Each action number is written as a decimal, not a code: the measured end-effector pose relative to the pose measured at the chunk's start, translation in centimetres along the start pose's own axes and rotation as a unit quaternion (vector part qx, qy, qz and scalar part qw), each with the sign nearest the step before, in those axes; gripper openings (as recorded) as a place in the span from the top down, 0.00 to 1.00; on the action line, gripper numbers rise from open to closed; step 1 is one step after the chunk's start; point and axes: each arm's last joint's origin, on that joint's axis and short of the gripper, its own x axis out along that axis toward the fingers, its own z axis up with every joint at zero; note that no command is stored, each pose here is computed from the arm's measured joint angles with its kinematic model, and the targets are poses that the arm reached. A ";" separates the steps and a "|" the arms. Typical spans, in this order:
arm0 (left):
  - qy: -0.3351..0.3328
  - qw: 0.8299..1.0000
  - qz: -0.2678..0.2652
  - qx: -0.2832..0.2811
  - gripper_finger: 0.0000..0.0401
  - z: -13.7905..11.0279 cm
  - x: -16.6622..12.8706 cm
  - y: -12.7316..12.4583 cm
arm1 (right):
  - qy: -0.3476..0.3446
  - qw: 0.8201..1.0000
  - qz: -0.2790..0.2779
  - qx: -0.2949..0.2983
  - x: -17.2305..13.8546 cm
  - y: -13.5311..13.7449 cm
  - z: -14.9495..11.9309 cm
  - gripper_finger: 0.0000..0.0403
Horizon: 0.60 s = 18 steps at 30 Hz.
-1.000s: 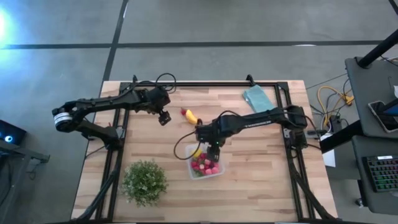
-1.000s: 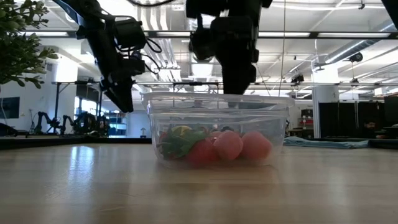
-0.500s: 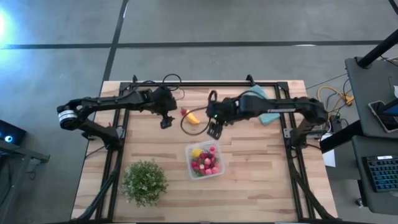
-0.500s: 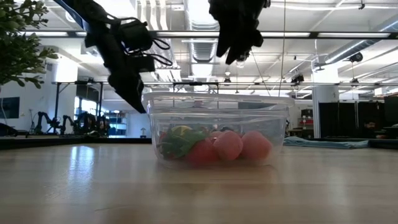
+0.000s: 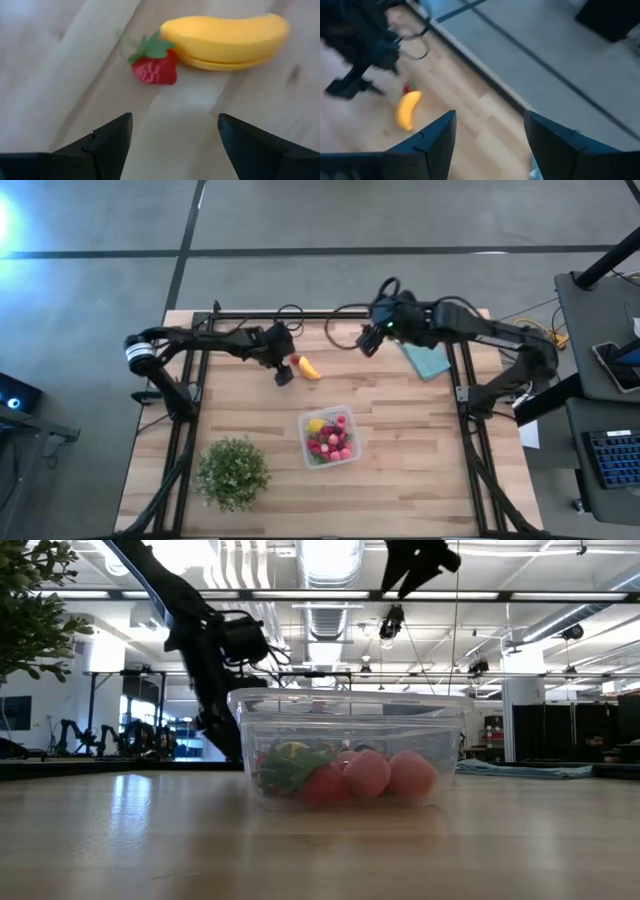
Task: Pick and placing Produce into tupperware
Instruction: Put the strawberry into the transparent bin
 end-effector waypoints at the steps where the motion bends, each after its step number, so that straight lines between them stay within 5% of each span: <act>1: 0.003 1.000 0.000 -0.028 0.31 0.0 0.2 0.0 | -0.006 1.000 -0.007 -0.002 -0.3 -0.4 0.1 0.44; 10: -0.033 0.973 0.004 -0.230 0.31 1.1 -0.4 0.6 | -0.014 0.998 -0.051 -0.020 -0.5 -4.1 0.6 0.44; 18: -0.082 0.960 0.019 -0.268 0.31 2.8 -1.2 1.4 | -0.012 0.997 -0.071 -0.030 0.6 -6.0 1.2 0.44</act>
